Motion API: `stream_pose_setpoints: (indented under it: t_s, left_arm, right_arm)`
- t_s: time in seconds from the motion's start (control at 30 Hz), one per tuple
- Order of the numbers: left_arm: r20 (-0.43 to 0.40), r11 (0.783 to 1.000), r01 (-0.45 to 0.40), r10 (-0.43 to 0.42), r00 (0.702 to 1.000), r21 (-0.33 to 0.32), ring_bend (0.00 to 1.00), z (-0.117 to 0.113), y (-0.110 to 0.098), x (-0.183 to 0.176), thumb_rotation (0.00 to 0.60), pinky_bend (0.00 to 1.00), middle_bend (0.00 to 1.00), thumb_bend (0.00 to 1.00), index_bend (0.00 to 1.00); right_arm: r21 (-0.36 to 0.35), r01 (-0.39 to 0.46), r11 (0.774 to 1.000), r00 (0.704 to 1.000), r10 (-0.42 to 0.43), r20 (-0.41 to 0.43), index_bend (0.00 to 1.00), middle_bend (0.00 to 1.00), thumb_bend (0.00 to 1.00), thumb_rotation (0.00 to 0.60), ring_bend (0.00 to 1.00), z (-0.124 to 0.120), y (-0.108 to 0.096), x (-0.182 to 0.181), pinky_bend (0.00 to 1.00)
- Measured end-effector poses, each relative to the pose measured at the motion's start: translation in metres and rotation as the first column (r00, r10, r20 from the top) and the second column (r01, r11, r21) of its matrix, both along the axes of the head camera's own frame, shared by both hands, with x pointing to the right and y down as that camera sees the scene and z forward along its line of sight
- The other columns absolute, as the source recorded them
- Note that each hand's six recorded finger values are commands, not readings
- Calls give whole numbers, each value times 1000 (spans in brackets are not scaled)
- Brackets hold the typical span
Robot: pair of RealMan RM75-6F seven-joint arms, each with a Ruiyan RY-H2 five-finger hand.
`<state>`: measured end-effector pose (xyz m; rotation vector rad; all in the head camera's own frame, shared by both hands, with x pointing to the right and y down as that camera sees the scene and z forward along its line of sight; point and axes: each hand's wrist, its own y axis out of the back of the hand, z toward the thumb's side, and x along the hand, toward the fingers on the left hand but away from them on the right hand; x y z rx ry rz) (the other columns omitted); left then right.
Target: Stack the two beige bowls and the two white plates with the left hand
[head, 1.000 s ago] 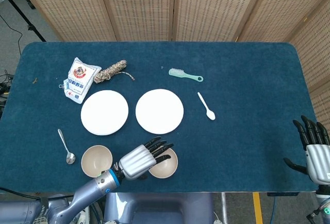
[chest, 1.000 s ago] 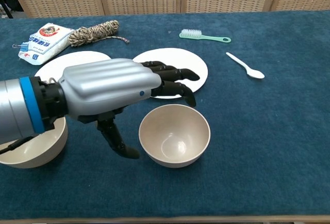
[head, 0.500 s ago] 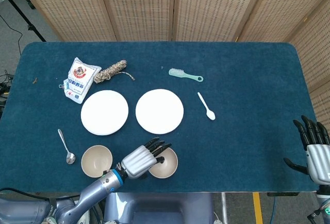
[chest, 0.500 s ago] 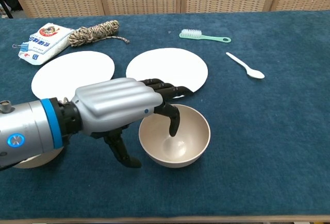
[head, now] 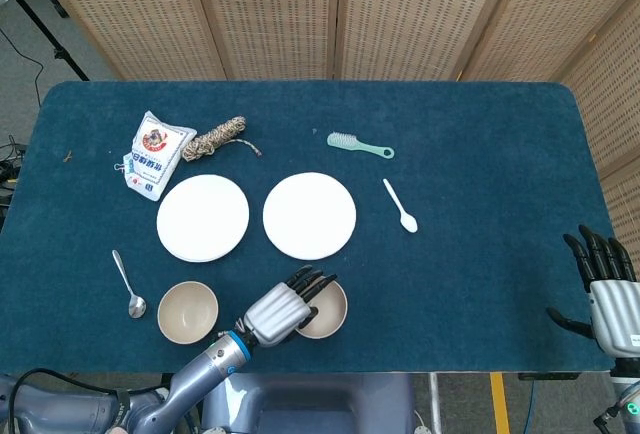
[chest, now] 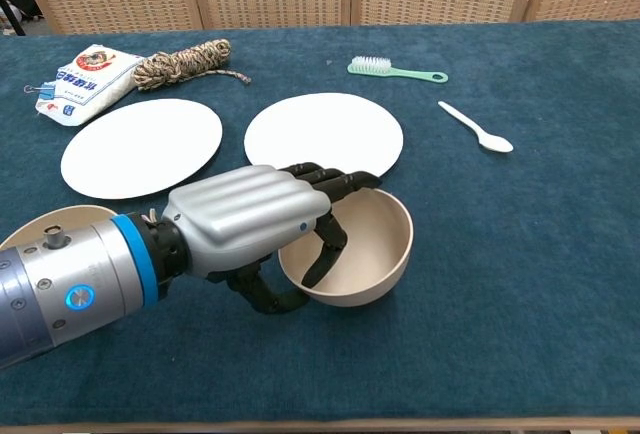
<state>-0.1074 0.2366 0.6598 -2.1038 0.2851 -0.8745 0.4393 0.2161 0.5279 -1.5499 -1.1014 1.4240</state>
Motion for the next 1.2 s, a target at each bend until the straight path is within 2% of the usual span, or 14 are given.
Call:
stream_pose_setpoints:
  t_s: [0.2,0.4,0.57,0.7,0.83,0.93,1.2]
  left_arm:
    - [-20,999,29,-28,999,33,0,-12,-10,-7,600,0,0,473,818]
    - [-32,995,59,-56,998,75,0,-36,-28,-29,600,0,0,481,820]
    - [-17,990,70,-68,998,125,0,-63,-47,-61,600,0,0,478,820]
    - [21,988,54,-57,998,145,0,-81,-53,-92,600,0,0,476,820]
    - [70,987,35,-47,996,154,0,-97,-50,-131,600,0,0,474,820]
    - [95,990,35,-48,994,137,0,-104,-41,-157,600,0,0,473,820]
    - [191,998,36,-46,980,57,0,-92,-16,-211,600,0,0,473,820]
  right_arm:
    - [-1,-1,1000,1000,1,2,15,0,0,600,0,-1,0,0,0]
    - [-4,4,1000,1000,-4,1,16,0,0,600,0,0,1,-1,0]
    - [-11,12,1000,1000,-12,-3,17,0,0,600,0,3,2,-4,0]
    - [-18,20,1000,1000,-21,-7,17,0,0,600,0,5,3,-7,0]
    - [-20,25,999,1000,-25,-10,17,0,0,600,0,6,4,-9,0]
    - [-23,27,999,1000,-27,-11,17,0,0,600,0,7,5,-10,0]
    - [-29,32,999,999,-33,-14,17,0,0,600,0,9,6,-12,0]
